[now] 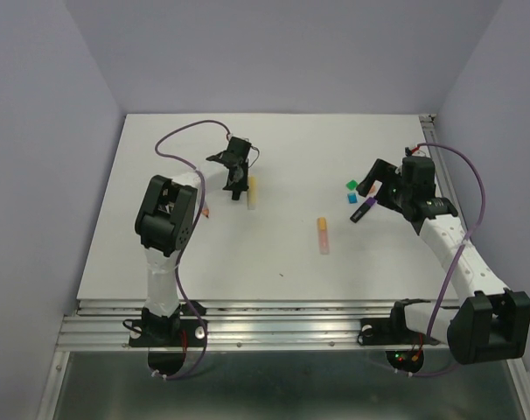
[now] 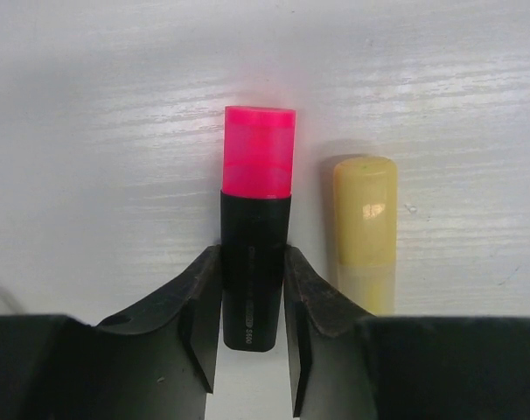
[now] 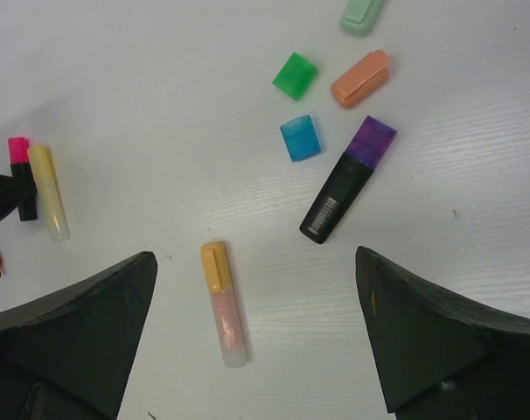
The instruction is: Open the pen caps
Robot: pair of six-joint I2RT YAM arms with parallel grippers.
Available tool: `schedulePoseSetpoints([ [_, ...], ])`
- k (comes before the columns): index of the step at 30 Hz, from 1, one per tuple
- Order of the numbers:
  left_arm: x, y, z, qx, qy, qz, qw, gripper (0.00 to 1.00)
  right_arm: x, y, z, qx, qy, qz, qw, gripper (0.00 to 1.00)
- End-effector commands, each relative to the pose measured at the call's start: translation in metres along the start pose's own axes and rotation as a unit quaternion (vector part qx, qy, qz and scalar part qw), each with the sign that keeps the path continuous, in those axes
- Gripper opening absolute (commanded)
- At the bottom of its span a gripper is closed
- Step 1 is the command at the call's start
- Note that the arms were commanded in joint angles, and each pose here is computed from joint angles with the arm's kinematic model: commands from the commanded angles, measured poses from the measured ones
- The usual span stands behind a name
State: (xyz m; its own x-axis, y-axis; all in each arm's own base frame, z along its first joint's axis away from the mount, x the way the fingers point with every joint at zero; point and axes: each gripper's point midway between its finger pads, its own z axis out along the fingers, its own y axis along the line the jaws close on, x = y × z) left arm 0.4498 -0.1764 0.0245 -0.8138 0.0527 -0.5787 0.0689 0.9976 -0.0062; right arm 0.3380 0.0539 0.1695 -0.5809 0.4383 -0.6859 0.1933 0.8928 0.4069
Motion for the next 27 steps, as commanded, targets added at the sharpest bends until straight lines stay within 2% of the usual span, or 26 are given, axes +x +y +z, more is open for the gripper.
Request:
schedulePoseSetpoints([
  [1, -0.001, 0.004, -0.014, -0.005, 0.001, 0.003, 1.0, 0.0, -0.006, 0.011, -0.007, -0.036, -0.02, -0.001, 0.999, 1.0],
  [4, -0.021, 0.011, -0.046, -0.01, -0.041, -0.008, 0.999, 0.0, -0.004, 0.021, -0.015, -0.068, -0.018, -0.011, 0.997, 1.0],
  [5, -0.04, 0.011, -0.071, -0.002, -0.077, -0.019, 0.997, 0.0, 0.002, 0.027, -0.017, -0.089, -0.007, -0.017, 0.996, 1.0],
  [7, -0.037, 0.014, -0.091, 0.004, -0.093, -0.028, 0.995, 0.0, 0.007, 0.035, -0.022, -0.117, -0.003, -0.018, 0.993, 1.0],
  [8, -0.053, 0.012, -0.119, 0.024, -0.132, -0.046, 0.99, 0.0, 0.018, 0.041, -0.026, -0.145, 0.011, -0.017, 0.989, 1.0],
  [10, -0.034, 0.005, -0.134, 0.049, -0.141, -0.046, 0.988, 0.0, 0.031, 0.049, -0.03, -0.182, 0.027, -0.012, 0.983, 1.0],
  [11, -0.045, -0.007, -0.162, 0.093, -0.18, -0.05, 0.978, 0.0, 0.041, 0.059, -0.037, -0.218, 0.047, -0.005, 0.975, 1.0],
  [12, -0.023, -0.019, -0.162, 0.118, -0.17, -0.035, 0.978, 0.0, 0.056, 0.059, -0.036, -0.229, 0.069, 0.006, 0.971, 1.0],
  [13, -0.021, -0.023, -0.17, 0.138, -0.18, -0.034, 0.973, 0.0, 0.063, 0.061, -0.037, -0.243, 0.083, 0.014, 0.967, 1.0],
  [14, -0.01, -0.044, -0.186, 0.182, -0.189, -0.018, 0.965, 0.0, 0.071, 0.072, -0.043, -0.275, 0.103, 0.022, 0.956, 1.0],
  [15, -0.003, -0.052, -0.192, 0.195, -0.19, -0.014, 0.962, 0.0, 0.078, 0.074, -0.044, -0.283, 0.117, 0.025, 0.952, 1.0],
  [16, 0.007, -0.077, -0.205, 0.234, -0.192, 0.004, 0.953, 0.0, 0.081, 0.078, -0.045, -0.288, 0.119, 0.025, 0.95, 1.0],
  [21, 0.038, -0.119, -0.229, 0.296, -0.191, 0.02, 0.936, 0.0, 0.095, 0.111, -0.042, -0.285, 0.112, 0.013, 0.952, 1.0],
  [23, 0.044, -0.127, -0.231, 0.302, -0.187, 0.021, 0.935, 0.0, 0.1, 0.129, -0.041, -0.286, 0.113, 0.009, 0.951, 1.0],
  [27, 0.062, -0.146, -0.231, 0.306, -0.174, 0.023, 0.936, 0.0, 0.086, 0.148, -0.033, -0.282, 0.067, 0.035, 0.956, 1.0],
])
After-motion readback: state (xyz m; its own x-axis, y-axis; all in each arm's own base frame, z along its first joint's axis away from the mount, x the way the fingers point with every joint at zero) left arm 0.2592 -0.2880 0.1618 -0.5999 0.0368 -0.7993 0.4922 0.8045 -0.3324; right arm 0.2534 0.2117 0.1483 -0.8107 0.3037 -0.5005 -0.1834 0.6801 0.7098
